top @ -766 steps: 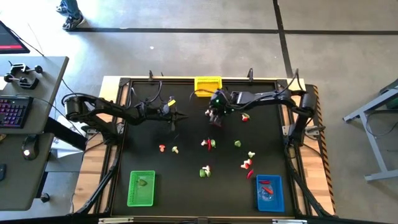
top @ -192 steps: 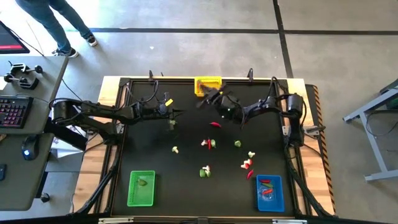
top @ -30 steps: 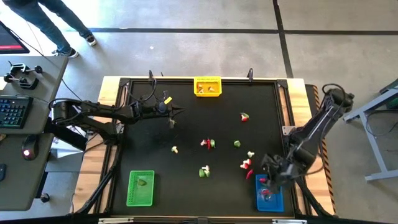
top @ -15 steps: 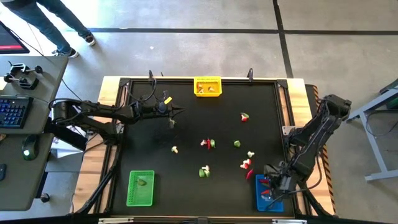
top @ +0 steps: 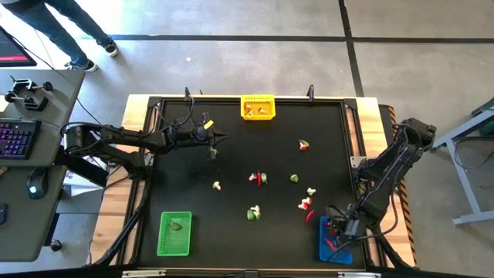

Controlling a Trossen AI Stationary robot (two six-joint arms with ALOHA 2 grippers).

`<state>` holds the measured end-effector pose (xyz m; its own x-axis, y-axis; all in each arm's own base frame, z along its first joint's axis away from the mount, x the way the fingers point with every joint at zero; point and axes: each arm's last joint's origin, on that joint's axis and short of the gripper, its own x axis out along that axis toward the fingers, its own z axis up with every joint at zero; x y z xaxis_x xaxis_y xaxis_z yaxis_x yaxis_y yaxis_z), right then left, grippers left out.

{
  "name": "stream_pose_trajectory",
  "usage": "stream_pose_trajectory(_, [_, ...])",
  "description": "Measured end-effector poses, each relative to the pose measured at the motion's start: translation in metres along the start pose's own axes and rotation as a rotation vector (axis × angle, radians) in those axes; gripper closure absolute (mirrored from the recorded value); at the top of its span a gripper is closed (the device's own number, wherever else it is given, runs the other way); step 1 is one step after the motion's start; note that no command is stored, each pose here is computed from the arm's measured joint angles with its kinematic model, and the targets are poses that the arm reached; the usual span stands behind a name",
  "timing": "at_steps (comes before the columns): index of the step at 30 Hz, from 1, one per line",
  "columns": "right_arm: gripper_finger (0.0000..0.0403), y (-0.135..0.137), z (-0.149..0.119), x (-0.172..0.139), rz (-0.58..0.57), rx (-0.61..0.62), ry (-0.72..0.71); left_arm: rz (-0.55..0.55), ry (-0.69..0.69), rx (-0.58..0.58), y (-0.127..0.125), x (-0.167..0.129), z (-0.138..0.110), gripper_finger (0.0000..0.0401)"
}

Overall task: Sort produce into baskets
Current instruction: Put the center brown mushroom into the yellow bin

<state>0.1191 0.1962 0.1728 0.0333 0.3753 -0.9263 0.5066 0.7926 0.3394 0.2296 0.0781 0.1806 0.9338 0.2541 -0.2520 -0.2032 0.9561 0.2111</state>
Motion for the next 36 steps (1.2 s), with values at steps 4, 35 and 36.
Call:
stream_pose_trajectory(4, [0.0273,0.004,0.008,-0.012,0.044,0.033,0.018,0.0,0.0,0.0,0.0,0.0,0.0,0.0396])
stream_pose_trajectory(35, [0.0382,-0.058,0.156,-0.038,-0.103,-0.316,-0.911,-0.008,0.035,-0.03,-0.001,0.0,-0.003,0.0396])
stream_pose_trajectory(36, [0.0373,-0.059,0.161,-0.037,-0.108,-0.325,-0.923,-0.009,0.039,-0.031,-0.001,0.0,-0.004,0.0396])
